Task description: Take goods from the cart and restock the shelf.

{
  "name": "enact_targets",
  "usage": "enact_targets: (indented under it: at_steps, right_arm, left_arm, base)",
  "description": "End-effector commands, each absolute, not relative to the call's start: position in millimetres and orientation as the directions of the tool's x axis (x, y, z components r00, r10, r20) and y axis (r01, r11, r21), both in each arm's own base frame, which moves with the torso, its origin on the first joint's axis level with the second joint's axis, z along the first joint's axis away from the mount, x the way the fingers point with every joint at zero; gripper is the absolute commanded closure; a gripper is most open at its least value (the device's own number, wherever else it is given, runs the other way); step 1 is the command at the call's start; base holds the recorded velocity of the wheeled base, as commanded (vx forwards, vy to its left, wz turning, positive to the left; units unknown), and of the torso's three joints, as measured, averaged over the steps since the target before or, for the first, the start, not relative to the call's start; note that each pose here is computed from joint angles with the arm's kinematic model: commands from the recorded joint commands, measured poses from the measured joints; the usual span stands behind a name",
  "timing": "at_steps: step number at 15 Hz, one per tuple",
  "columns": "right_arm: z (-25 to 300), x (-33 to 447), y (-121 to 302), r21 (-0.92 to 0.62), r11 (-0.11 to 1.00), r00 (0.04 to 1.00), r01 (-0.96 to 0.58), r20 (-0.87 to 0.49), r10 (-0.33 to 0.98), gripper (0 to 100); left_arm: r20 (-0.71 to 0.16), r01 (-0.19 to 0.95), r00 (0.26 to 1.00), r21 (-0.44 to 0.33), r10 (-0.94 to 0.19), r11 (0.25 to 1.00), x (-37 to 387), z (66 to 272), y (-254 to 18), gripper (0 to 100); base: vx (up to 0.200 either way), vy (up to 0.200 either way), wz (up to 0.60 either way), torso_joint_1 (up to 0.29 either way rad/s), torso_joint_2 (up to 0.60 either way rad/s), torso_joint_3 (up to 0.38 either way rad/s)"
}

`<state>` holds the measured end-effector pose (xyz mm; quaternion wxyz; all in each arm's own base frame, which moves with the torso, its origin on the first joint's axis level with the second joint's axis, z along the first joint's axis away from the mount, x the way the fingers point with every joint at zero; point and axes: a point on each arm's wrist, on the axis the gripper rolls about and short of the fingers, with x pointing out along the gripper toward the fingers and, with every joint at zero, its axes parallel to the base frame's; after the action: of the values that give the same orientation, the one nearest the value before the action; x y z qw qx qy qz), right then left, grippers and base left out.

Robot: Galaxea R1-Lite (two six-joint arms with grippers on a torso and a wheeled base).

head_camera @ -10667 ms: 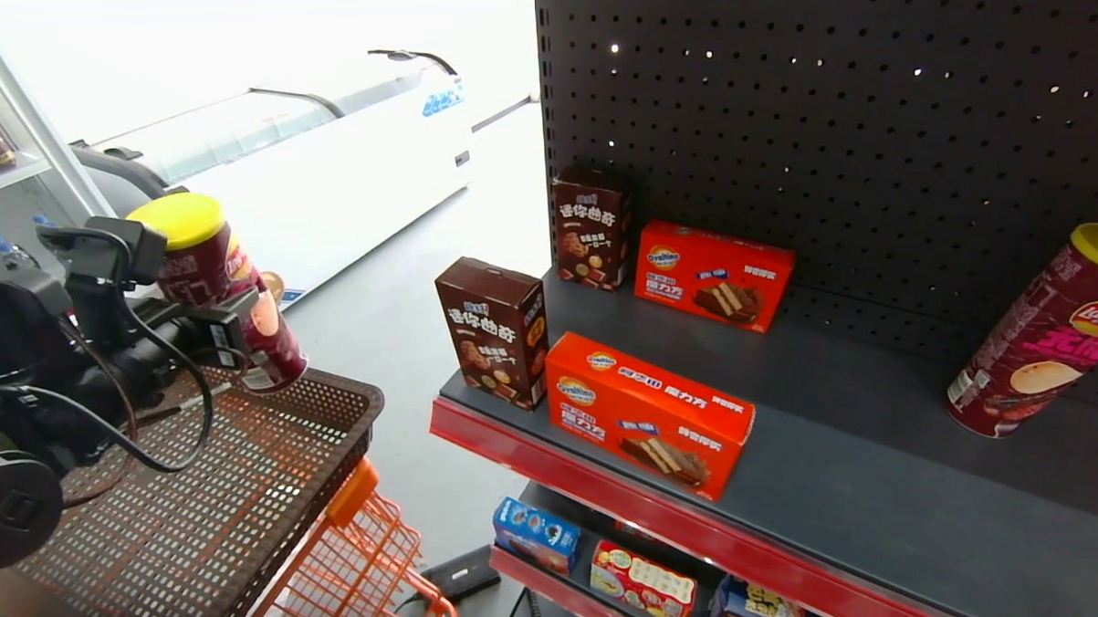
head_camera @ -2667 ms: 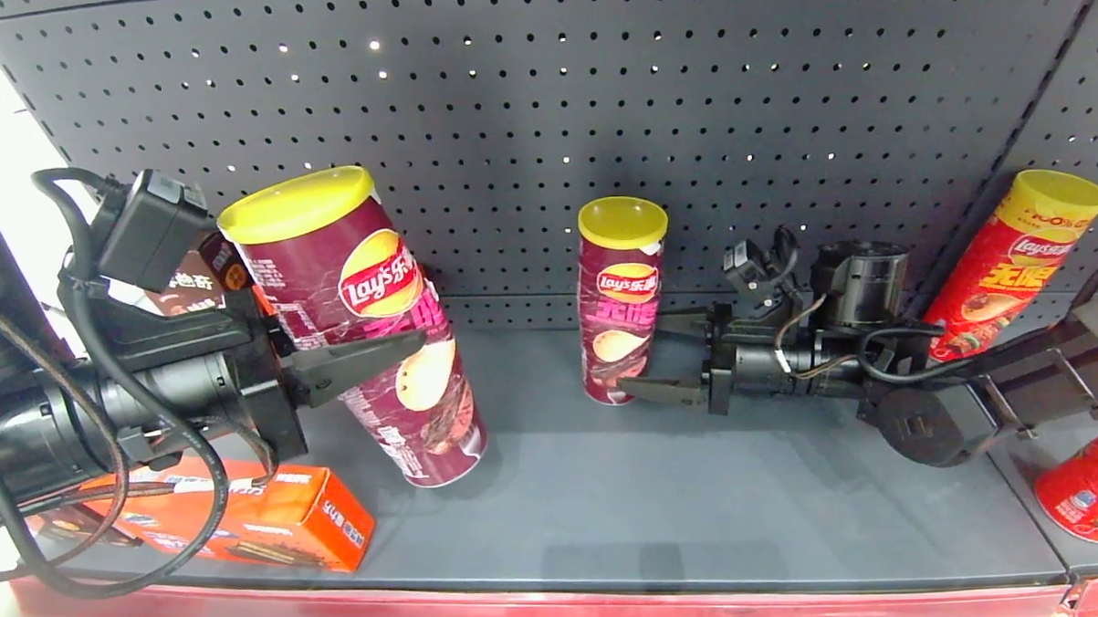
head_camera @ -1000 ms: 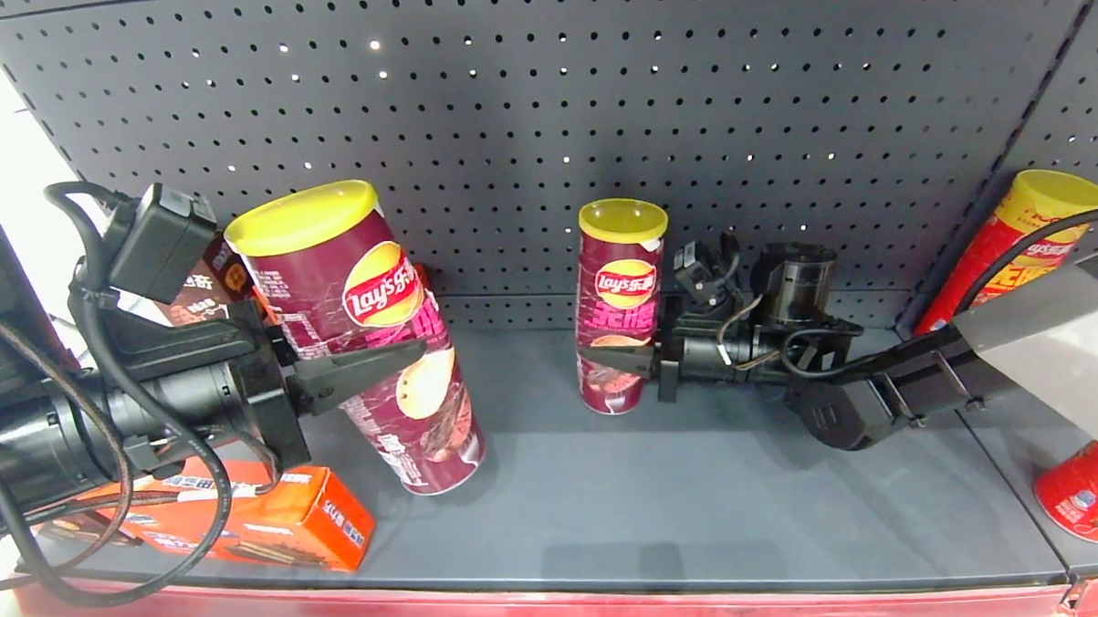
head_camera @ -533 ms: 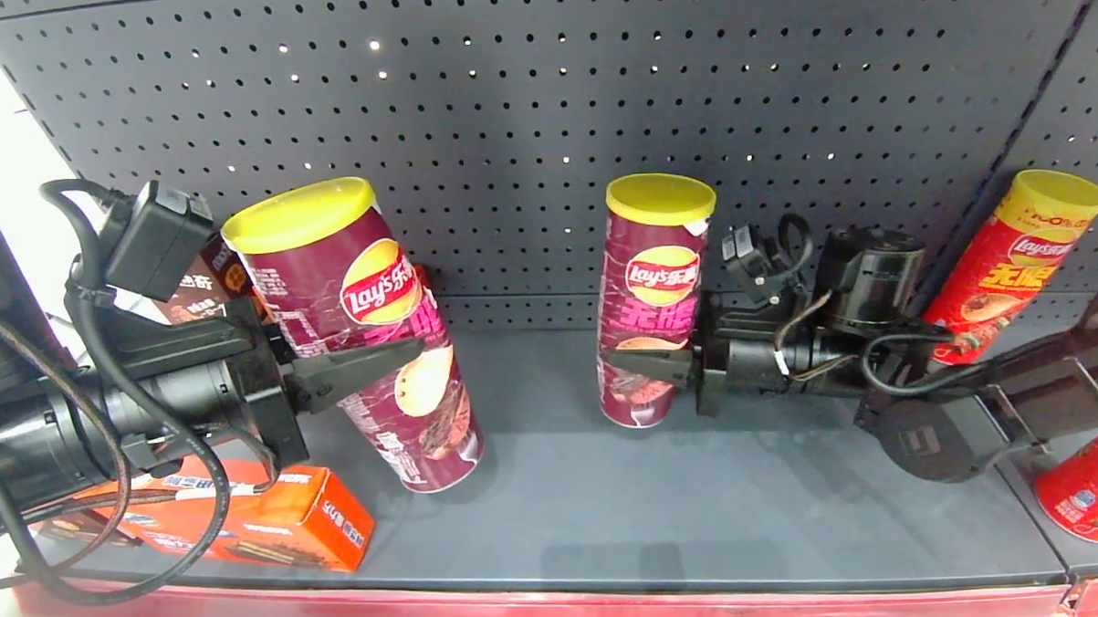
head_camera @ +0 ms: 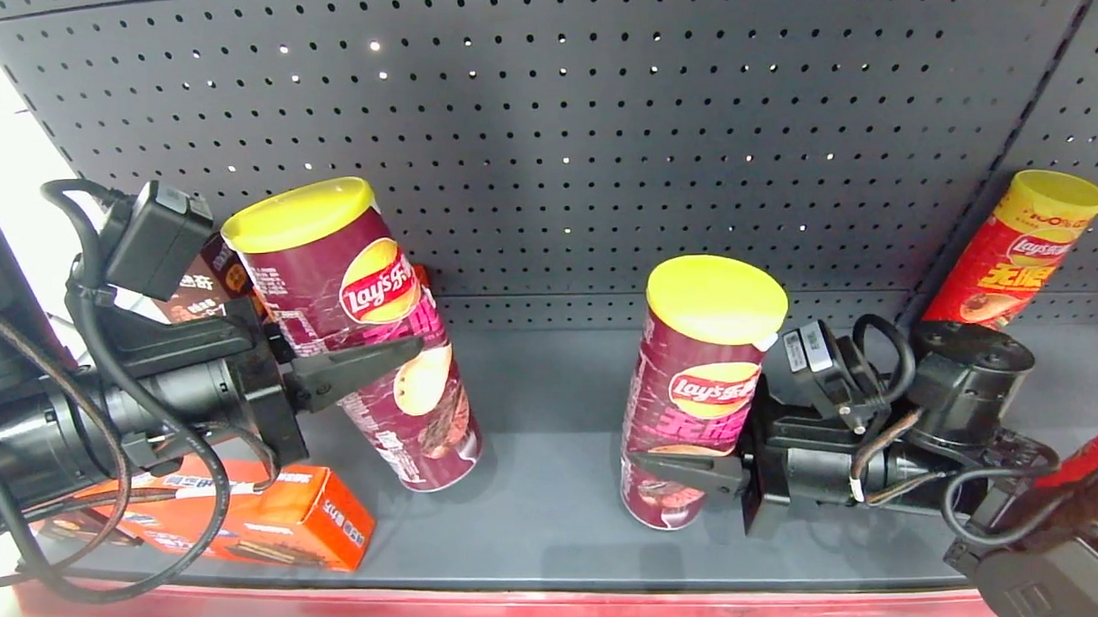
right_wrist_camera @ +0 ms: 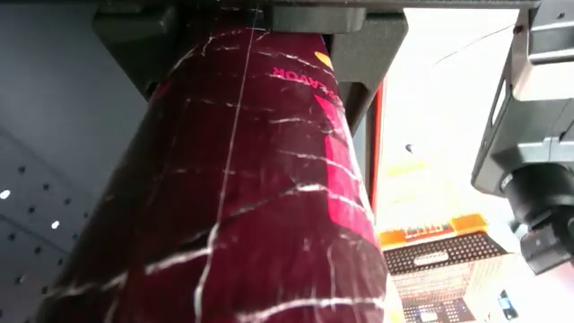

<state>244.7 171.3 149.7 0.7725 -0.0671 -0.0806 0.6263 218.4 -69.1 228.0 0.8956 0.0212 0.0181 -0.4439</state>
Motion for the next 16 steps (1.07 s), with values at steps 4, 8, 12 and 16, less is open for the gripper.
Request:
enact_targets:
  at_steps: [4, 8, 12, 16]
  right_arm:
    - [126.5, 250.7, 176.5, -0.168, 0.191, 0.194, -0.967, 0.003, 0.981, 100]
    - [120.8, 252.3, 177.4, -0.155, 0.166, 0.169, -0.974, -0.009, 0.986, 100]
    - [116.0, 253.1, 176.7, -0.156, 0.171, 0.175, -0.973, -0.012, 0.984, 0]
    - [126.9, 238.5, 165.4, -0.174, 0.189, 0.191, -0.967, 0.005, 0.982, 0]
  left_arm:
    - [-0.054, 0.796, 0.605, 0.020, -0.794, 0.605, 218.4, 227.1, -69.2, 100]
    - [-0.054, 0.796, 0.605, 0.020, -0.794, 0.605, 218.3, 226.8, -69.1, 100]
    - [-0.055, 0.796, 0.605, 0.019, -0.794, 0.605, 217.7, 226.3, -69.0, 100]
    - [-0.058, 0.796, 0.605, 0.017, -0.794, 0.605, 217.5, 225.5, -69.0, 100]
  base:
    - [0.000, 0.000, 0.00, 0.000, 0.00, 0.000]
    - [0.000, 0.000, 0.00, 0.000, 0.00, 0.000]
    - [0.000, 0.000, 0.00, 0.000, 0.00, 0.000]
    - [0.000, 0.000, 0.00, 0.000, 0.00, 0.000]
